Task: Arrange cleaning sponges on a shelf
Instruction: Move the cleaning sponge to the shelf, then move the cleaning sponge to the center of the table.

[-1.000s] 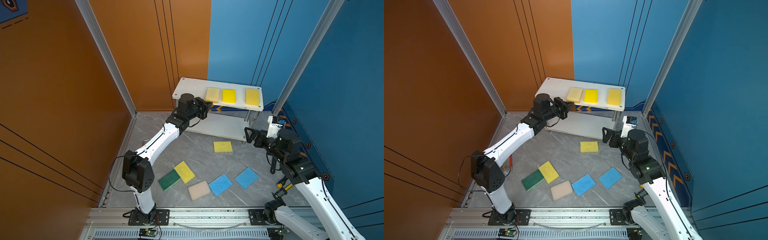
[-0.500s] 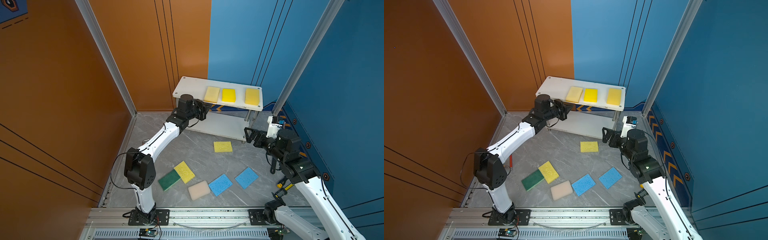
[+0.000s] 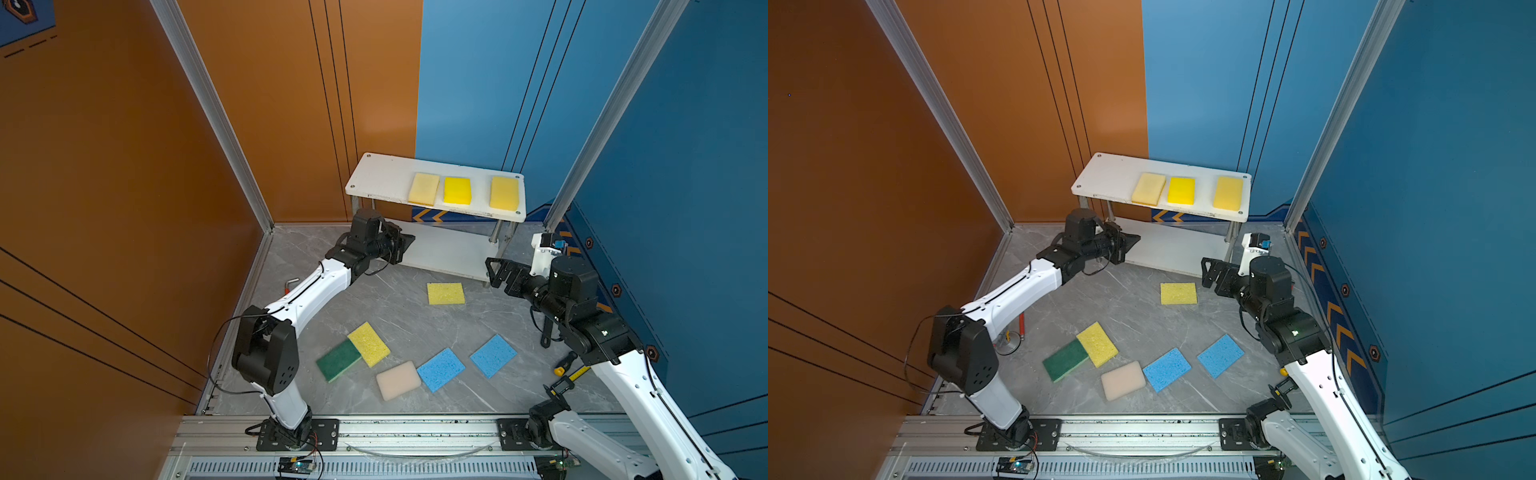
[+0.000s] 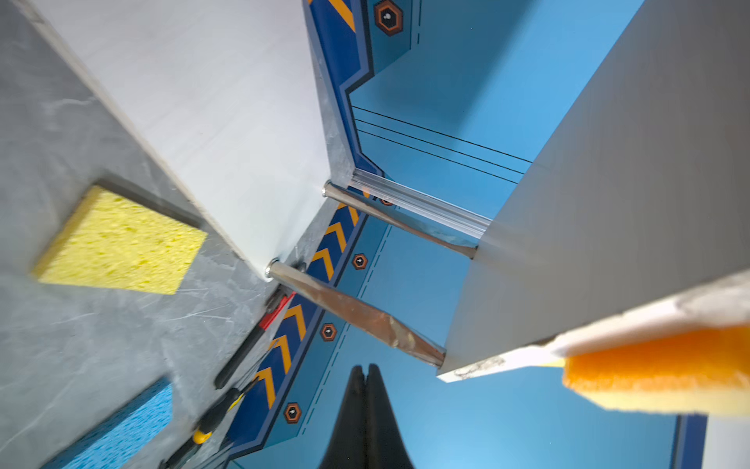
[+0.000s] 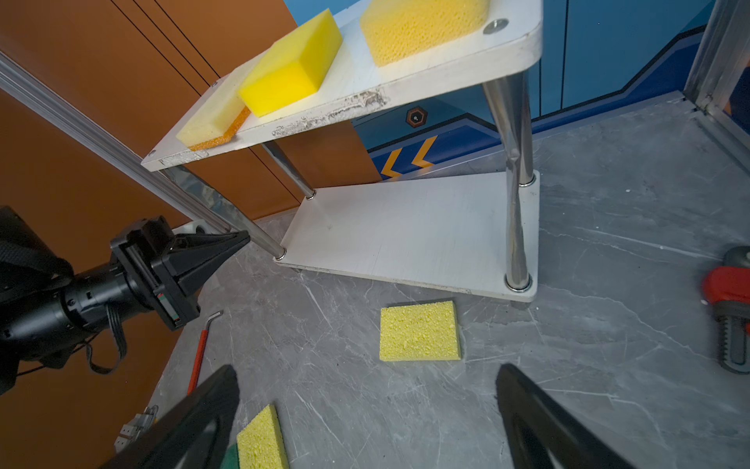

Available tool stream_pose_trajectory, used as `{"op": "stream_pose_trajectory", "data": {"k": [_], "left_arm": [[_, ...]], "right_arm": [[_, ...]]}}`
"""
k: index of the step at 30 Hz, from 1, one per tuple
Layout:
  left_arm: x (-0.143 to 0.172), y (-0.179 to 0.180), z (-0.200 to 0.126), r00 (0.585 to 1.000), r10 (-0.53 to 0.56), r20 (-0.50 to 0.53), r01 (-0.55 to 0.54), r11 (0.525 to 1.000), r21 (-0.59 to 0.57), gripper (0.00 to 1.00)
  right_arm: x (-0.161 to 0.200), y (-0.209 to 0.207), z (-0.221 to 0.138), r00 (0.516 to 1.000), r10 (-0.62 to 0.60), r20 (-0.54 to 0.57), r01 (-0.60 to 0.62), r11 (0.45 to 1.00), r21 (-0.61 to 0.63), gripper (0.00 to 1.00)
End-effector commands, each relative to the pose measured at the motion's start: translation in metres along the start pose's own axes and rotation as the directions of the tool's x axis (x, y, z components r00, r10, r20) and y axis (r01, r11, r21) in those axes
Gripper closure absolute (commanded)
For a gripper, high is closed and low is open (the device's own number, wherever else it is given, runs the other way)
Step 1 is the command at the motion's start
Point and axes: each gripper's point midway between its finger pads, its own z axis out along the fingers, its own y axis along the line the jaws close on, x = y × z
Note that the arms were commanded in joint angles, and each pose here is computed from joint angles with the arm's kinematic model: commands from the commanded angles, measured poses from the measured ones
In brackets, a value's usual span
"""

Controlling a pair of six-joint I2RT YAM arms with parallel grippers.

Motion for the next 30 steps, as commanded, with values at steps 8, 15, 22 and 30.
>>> {"op": "stream_pose_trajectory", "data": {"k": [8,15,22,30], "left_arm": [[-0.013,0.085,-0.118,0.917,0.394,0.065,-0.357,0.882,-0.308,0.43],[-0.009,0.149,-0.155,0.866,0.497,-0.052,-0.457,0.745,-0.486,0.16],[-0.011,0.203,-0.181,0.906,0.422,-0.016,-0.363,0.759,-0.540,0.08],[-0.004,0.215,-0.186,0.909,0.415,-0.038,-0.368,0.758,-0.538,0.02]], "right_arm": [[0.129,-0.006,0.032,0.784,-0.029,-0.620,0.085,0.995,0.060,0.00],[0.210,0.011,0.054,0.533,-0.208,-0.820,0.307,0.951,-0.042,0.00],[0.260,0.022,0.074,0.380,-0.290,-0.878,0.415,0.902,-0.118,0.00],[0.256,-0.015,0.077,0.472,-0.103,-0.875,0.436,0.891,0.130,0.00]]}}
